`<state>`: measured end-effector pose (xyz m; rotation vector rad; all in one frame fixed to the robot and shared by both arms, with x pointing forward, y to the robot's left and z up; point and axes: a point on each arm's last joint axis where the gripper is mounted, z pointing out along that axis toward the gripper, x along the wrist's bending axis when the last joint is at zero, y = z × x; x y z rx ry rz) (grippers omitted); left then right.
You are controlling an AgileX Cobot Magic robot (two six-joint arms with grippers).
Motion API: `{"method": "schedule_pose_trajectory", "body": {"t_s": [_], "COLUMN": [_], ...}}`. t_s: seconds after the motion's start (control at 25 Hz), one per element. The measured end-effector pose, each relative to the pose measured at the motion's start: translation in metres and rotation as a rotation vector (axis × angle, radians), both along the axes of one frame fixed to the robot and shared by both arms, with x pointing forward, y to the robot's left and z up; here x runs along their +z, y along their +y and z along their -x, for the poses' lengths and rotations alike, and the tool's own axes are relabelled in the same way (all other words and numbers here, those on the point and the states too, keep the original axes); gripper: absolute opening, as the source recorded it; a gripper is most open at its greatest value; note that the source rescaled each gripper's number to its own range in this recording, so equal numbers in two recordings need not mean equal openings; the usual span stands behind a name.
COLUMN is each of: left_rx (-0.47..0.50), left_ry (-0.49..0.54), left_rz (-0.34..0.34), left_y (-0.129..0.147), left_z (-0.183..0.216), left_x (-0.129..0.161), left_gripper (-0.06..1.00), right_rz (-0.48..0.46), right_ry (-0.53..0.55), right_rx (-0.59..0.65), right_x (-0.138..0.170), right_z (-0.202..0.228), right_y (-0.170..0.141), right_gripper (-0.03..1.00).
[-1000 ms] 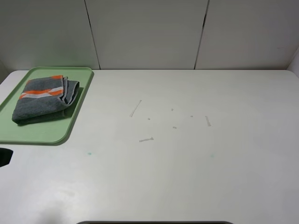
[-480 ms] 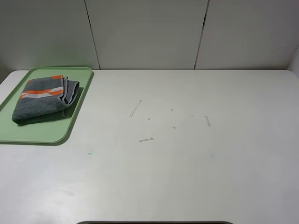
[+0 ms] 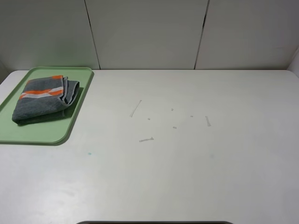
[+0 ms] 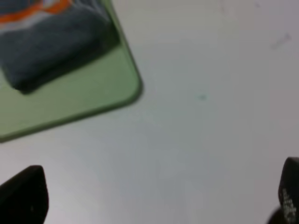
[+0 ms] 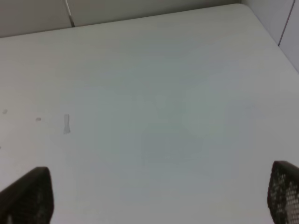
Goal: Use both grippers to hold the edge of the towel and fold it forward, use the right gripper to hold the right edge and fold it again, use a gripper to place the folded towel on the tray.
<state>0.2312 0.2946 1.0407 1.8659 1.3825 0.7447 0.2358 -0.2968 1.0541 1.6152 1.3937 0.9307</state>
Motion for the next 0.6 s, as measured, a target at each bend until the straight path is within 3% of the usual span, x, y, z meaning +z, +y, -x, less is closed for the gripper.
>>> {"method": "schedule_pose_trajectory", "body": {"t_s": [0.6], "left_rx": [0.033], "left_ry": [-0.025], "left_rz": [0.012], "left_y": [-0.0069], "left_z": [0.0055], "left_x": [-0.0009], "left_gripper": [1.0], "right_rz": [0.0], "right_ry": [0.0], "right_rx": [0.0], "right_x": [0.0], "right_z": [0.0], "right_y": [0.0], "right_gripper": [1.0]}}
